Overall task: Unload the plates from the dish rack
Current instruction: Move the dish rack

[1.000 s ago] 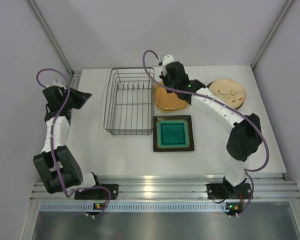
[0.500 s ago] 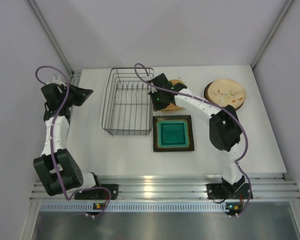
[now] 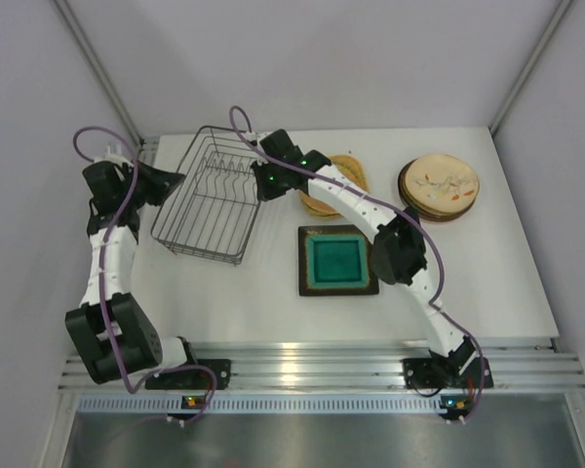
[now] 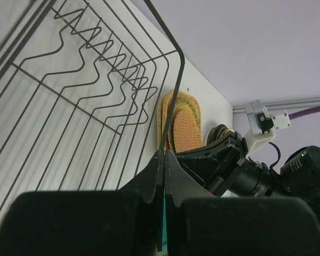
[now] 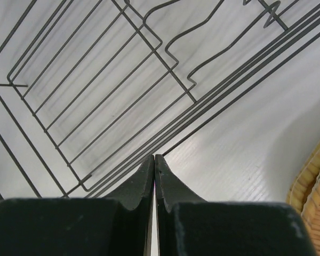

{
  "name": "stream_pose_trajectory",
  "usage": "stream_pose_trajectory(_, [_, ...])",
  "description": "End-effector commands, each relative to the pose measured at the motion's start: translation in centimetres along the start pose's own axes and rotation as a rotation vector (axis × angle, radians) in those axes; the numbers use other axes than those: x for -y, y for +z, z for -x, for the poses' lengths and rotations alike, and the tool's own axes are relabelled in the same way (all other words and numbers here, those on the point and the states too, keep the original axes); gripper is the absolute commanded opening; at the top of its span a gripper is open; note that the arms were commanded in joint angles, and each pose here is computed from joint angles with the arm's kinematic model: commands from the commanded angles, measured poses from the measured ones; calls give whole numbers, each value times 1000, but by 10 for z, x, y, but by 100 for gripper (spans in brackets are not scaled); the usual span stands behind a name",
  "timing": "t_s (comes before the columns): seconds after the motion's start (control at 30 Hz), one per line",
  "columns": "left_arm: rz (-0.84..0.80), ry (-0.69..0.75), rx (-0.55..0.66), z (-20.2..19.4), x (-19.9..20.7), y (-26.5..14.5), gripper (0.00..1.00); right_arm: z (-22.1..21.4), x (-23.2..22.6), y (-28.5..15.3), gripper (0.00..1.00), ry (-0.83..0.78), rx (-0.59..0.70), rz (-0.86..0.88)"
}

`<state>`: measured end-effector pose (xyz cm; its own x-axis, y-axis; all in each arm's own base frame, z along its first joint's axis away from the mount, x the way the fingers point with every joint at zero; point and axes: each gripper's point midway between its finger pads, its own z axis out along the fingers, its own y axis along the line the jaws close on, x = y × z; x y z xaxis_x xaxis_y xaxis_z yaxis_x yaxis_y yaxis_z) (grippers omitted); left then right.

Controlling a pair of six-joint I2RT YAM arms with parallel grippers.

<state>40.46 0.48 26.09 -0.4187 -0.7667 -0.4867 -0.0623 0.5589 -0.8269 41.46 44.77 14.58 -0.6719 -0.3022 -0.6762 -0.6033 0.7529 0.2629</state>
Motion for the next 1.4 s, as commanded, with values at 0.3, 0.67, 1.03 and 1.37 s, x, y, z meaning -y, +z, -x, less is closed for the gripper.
stream_pose_trajectory(0.3, [-714,309,-290,-76,177,-11,0,92,-3,-49,0,121,382,275])
stream_pose_trajectory(0.67, [-487,323,-535,-188,161,84,0,53,163,-170,0,273,393,-162])
stream_pose_trajectory(1.03, [1,413,-607,-235,72,164,0,-56,84,-163,0,176,49,325])
stream_pose_trajectory(1.37, [279,552,-606,-239,0,202,0,-88,85,-127,0,200,-93,313])
